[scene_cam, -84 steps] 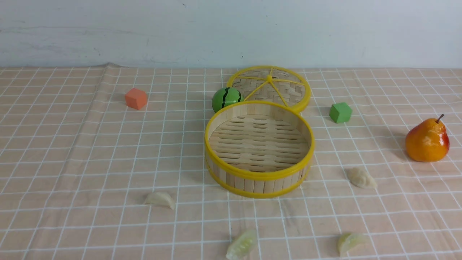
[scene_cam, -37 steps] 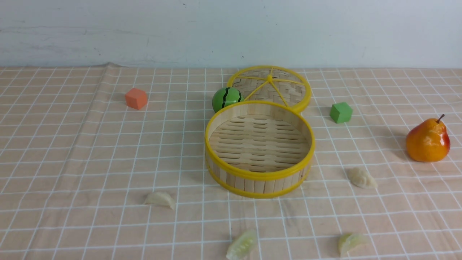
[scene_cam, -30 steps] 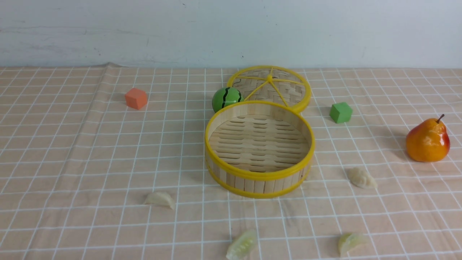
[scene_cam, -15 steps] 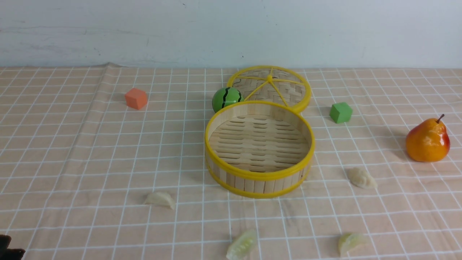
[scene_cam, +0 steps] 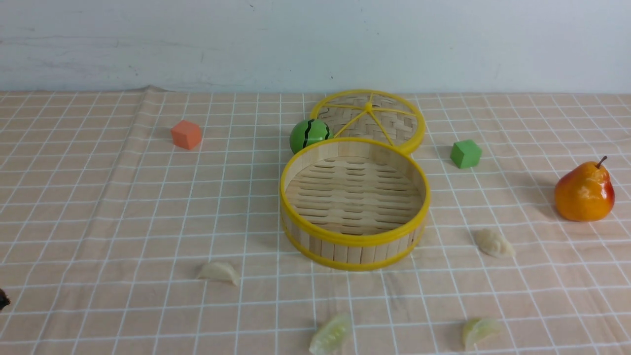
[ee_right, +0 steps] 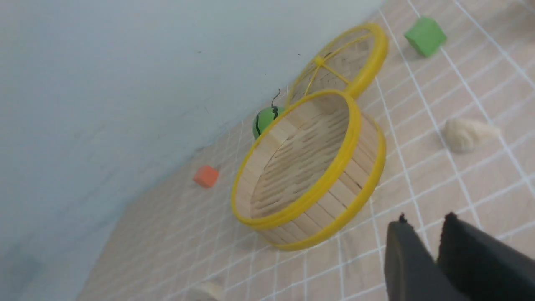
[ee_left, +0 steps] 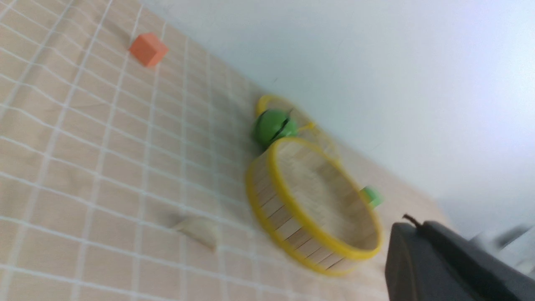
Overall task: Put the dumplings into the steamer on the table with the brown tablecloth.
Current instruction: 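Reach for and grasp a dumpling on the table with the left gripper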
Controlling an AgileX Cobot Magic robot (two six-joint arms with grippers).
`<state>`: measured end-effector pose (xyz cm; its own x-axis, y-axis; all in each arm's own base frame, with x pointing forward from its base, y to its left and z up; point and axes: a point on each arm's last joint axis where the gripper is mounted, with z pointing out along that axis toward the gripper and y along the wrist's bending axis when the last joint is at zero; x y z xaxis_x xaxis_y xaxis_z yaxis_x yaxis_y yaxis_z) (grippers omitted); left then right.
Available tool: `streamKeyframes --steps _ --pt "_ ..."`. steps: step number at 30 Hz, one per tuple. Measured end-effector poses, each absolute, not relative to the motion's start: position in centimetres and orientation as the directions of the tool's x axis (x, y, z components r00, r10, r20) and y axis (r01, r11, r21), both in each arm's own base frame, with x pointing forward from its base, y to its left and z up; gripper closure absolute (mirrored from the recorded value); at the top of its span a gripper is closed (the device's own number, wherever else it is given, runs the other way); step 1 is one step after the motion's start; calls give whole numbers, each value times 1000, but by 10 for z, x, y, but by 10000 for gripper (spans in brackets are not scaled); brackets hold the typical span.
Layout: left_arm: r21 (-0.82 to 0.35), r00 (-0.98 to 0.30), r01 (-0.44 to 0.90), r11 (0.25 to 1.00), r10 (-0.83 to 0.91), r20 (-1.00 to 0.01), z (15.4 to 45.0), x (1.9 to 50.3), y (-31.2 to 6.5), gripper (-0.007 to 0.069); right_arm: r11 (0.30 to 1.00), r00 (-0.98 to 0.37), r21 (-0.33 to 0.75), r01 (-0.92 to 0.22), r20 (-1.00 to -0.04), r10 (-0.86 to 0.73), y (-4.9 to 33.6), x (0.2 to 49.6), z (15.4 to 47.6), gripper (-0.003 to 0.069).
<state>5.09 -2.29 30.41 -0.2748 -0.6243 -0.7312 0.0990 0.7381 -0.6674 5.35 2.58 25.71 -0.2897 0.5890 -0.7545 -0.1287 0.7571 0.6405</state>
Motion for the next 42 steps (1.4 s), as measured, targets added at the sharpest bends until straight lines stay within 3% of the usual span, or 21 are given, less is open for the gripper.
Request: streamKeyframes --steps 3,5,7,12,18,24,27,29,33,37,42 --pt "-500 -409 60 864 -436 -802 327 72 -23 638 848 -345 505 -161 -834 431 28 71 285 673" --pt "-384 -539 35 923 -306 -785 343 92 -22 638 900 -420 373 -225 -871 256 32 86 308 678" --pt "-312 -635 26 950 -225 -739 351 108 -20 638 910 -504 304 -284 -854 128 36 100 319 678" --pt "-179 -800 53 982 -66 -596 356 153 -21 638 850 -686 280 -446 -717 -124 57 130 329 677" --pt "-36 -861 212 977 169 -480 336 192 -52 617 765 -701 243 -597 -622 -349 82 141 329 676" --pt "17 -895 238 971 227 -383 310 226 -88 432 746 -674 209 -632 -622 -397 86 140 328 674" --pt "30 -902 261 965 255 -348 298 244 -103 293 748 -671 206 -631 -628 -394 86 141 329 674" --pt "27 -912 264 964 258 -320 283 264 -119 146 750 -668 203 -630 -634 -389 86 142 329 673" --pt "14 -939 187 982 183 -290 260 297 -135 1 752 -664 199 -628 -640 -386 86 142 330 671" --pt "19 -957 111 994 112 -268 234 329 -145 -25 752 -664 199 -628 -640 -386 86 142 330 669" --pt "39 -966 99 994 105 -235 202 357 -156 28 753 -663 193 -629 -639 -389 86 143 329 669"
